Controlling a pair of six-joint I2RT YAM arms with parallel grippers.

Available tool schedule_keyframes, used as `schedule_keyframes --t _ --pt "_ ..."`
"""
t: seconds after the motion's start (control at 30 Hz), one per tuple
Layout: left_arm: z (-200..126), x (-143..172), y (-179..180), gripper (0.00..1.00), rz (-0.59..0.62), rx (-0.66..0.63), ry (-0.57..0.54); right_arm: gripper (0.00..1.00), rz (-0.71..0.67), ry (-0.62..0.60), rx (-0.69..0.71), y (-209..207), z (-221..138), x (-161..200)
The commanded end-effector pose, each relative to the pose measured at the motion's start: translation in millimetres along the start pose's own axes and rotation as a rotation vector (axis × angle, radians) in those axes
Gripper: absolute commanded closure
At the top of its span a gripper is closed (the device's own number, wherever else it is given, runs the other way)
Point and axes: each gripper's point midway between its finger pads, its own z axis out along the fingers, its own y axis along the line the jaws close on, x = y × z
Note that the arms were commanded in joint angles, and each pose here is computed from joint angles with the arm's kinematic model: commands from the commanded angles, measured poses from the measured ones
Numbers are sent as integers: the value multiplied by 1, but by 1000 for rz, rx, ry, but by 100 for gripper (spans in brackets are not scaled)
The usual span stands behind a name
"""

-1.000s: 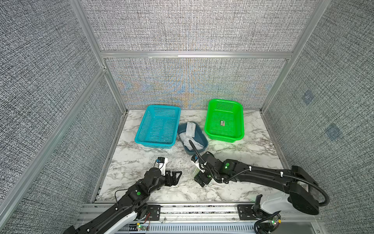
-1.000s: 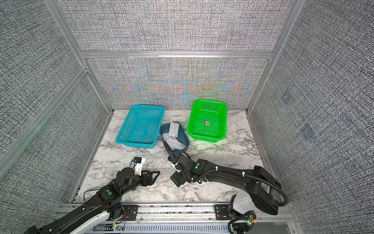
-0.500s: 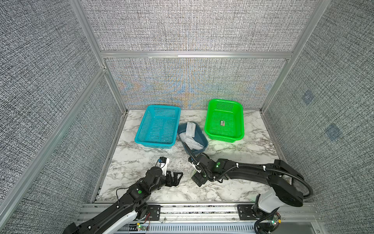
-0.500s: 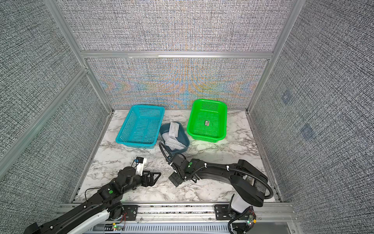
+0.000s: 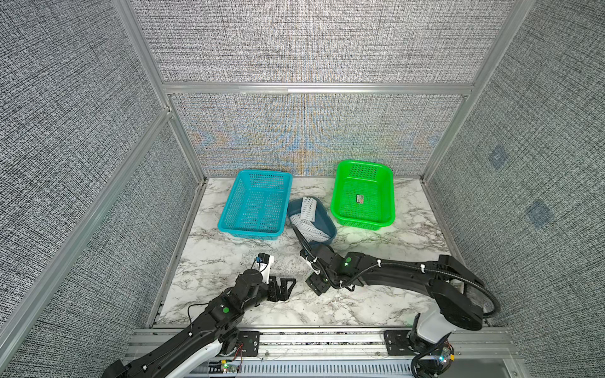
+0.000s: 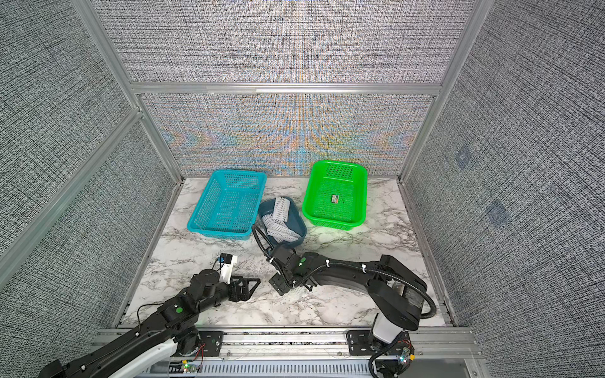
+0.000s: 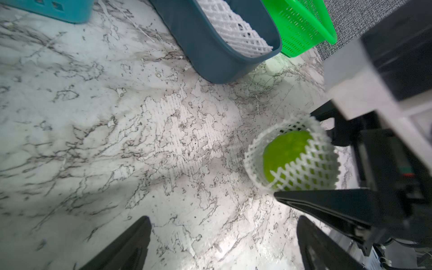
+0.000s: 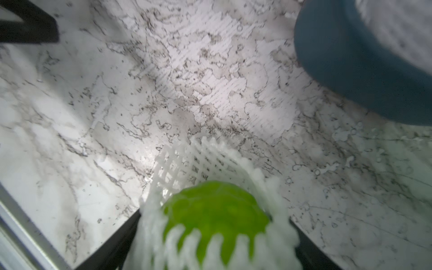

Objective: Sleeve custard apples in foam nets
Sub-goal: Pick up the custard apple from the center of the board.

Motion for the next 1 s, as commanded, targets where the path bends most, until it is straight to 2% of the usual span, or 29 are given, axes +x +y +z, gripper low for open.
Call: schedule_keyframes --t 0.0,0.27,0.5,0.67,0.97 --pt "0 -11 -8 2 30 20 -29 23 16 -15 4 -2 -15 -8" --pt "1 -29 -27 2 86 61 -43 24 121 -56 0 -23 -42 -17" --pt "4 -44 -42 0 136 76 -35 24 170 -22 8 -39 -50 -2" --pt "11 -46 -54 1 177 126 -8 24 194 27 124 -67 -59 17" --pt "18 -54 -61 0 221 132 -13 24 257 -115 240 -135 -121 0"
